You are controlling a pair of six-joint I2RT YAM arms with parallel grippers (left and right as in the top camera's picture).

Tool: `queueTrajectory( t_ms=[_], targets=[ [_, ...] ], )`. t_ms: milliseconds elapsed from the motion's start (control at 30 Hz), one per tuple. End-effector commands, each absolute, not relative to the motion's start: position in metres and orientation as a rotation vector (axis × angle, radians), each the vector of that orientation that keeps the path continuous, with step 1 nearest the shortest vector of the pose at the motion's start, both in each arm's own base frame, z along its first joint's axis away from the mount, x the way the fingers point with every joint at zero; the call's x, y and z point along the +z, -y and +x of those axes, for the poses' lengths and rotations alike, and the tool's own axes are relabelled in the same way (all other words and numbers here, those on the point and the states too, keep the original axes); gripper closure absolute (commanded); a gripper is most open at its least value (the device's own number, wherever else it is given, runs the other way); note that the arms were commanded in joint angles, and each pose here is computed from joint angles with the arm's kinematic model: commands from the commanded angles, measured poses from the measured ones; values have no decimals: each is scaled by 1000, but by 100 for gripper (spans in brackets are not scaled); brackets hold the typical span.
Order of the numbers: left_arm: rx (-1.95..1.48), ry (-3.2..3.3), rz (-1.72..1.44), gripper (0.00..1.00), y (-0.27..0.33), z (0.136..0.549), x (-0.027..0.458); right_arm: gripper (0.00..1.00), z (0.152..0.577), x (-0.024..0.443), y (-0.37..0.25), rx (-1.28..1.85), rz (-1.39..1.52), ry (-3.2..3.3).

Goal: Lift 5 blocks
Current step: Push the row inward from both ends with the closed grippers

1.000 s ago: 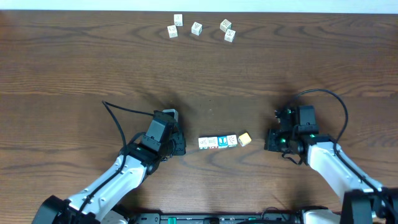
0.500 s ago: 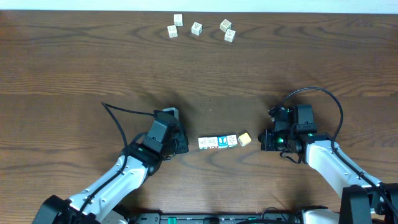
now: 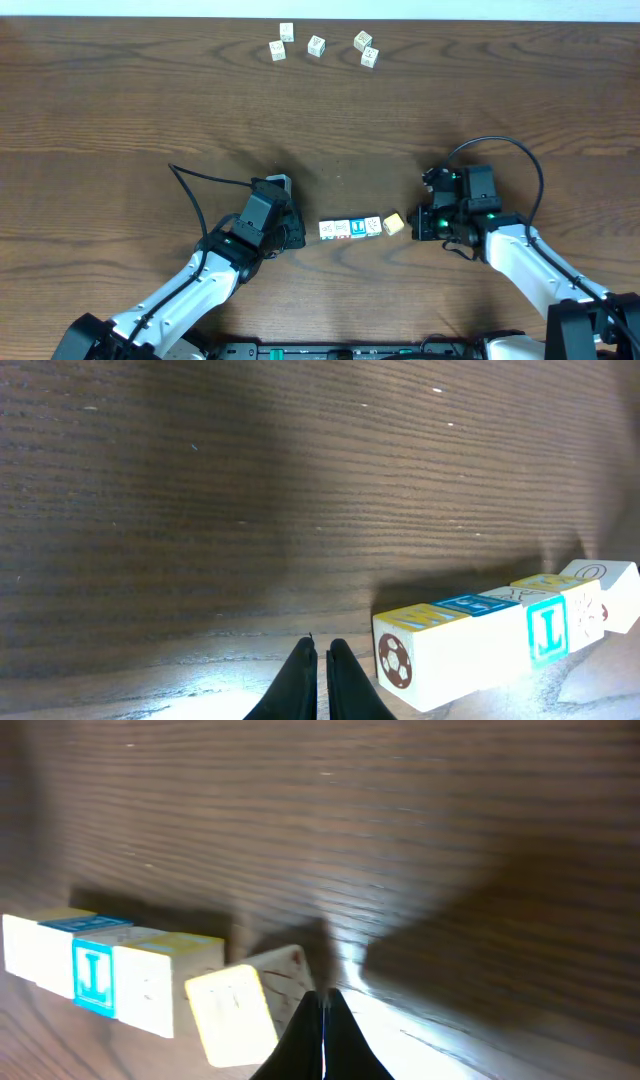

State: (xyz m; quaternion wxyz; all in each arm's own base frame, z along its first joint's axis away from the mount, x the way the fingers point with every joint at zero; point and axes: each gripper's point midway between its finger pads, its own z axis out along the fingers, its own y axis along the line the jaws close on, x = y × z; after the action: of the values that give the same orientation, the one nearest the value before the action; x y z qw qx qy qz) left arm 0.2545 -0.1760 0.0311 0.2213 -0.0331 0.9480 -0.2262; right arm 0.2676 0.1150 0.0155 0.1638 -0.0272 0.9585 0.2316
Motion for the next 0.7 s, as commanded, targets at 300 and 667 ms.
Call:
queueTrajectory(
  t_ms=[300, 667],
  targets=[
    [-589, -2611, -83, 93, 173, 258, 31, 99, 267, 10, -127, 650, -37, -2772],
    [-588, -2612, -83, 93, 173, 257, 31, 99, 260, 9, -141, 659, -75, -2785]
  ],
)
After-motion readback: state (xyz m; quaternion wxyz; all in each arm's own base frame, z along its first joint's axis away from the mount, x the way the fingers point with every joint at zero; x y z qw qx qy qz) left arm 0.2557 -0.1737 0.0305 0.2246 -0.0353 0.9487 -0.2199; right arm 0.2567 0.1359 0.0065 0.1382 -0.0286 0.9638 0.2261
